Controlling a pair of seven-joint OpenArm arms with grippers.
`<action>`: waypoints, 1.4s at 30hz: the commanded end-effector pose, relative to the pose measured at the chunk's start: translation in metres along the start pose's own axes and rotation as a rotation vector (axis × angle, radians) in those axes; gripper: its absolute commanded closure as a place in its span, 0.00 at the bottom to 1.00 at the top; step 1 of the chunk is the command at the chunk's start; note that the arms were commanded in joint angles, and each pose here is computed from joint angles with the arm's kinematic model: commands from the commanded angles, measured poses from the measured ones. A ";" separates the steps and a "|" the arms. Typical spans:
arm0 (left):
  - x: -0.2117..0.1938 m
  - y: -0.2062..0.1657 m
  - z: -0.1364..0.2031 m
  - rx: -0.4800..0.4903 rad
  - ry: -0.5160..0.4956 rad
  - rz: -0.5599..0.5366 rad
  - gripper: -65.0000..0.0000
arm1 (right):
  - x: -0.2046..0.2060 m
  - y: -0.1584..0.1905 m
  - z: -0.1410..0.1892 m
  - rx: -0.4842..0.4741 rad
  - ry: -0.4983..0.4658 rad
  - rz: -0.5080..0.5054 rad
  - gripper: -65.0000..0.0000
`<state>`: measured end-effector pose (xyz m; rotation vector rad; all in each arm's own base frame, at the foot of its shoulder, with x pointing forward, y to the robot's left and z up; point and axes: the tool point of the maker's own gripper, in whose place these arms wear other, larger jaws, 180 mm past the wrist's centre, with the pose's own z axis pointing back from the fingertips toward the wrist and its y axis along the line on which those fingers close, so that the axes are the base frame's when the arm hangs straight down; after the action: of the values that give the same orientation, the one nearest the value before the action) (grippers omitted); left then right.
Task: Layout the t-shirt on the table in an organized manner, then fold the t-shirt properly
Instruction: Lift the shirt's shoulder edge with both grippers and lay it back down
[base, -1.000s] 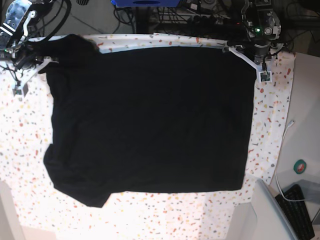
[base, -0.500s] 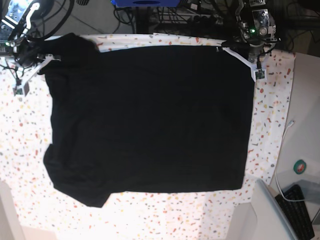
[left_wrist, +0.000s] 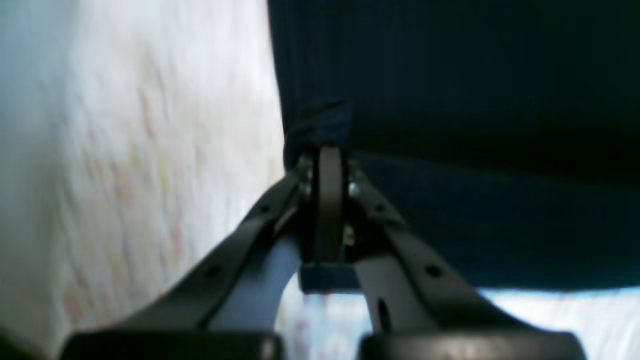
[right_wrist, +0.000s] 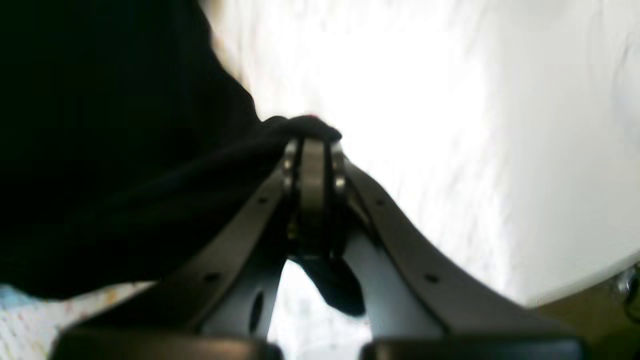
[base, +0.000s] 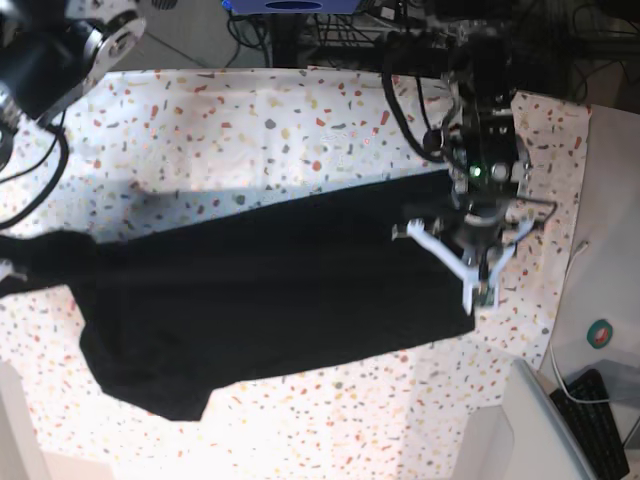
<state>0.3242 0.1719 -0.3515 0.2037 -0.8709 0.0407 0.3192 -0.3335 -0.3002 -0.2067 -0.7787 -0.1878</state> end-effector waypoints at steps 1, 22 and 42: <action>0.048 -0.005 0.001 0.006 -0.122 -0.016 1.00 | 0.034 -0.004 -0.002 -0.002 -0.066 0.006 1.00; 0.474 -0.071 0.033 -0.176 -0.657 0.131 1.00 | 0.421 -0.016 0.086 0.038 -0.753 0.151 1.00; 0.056 -0.044 -0.099 -0.088 -0.022 0.044 1.00 | -0.033 0.039 -0.134 0.207 0.148 -0.024 1.00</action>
<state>0.4178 0.1488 -0.4069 0.1061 -0.8017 0.0437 0.3728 -0.3191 -0.4480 0.0123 -0.5530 -0.1432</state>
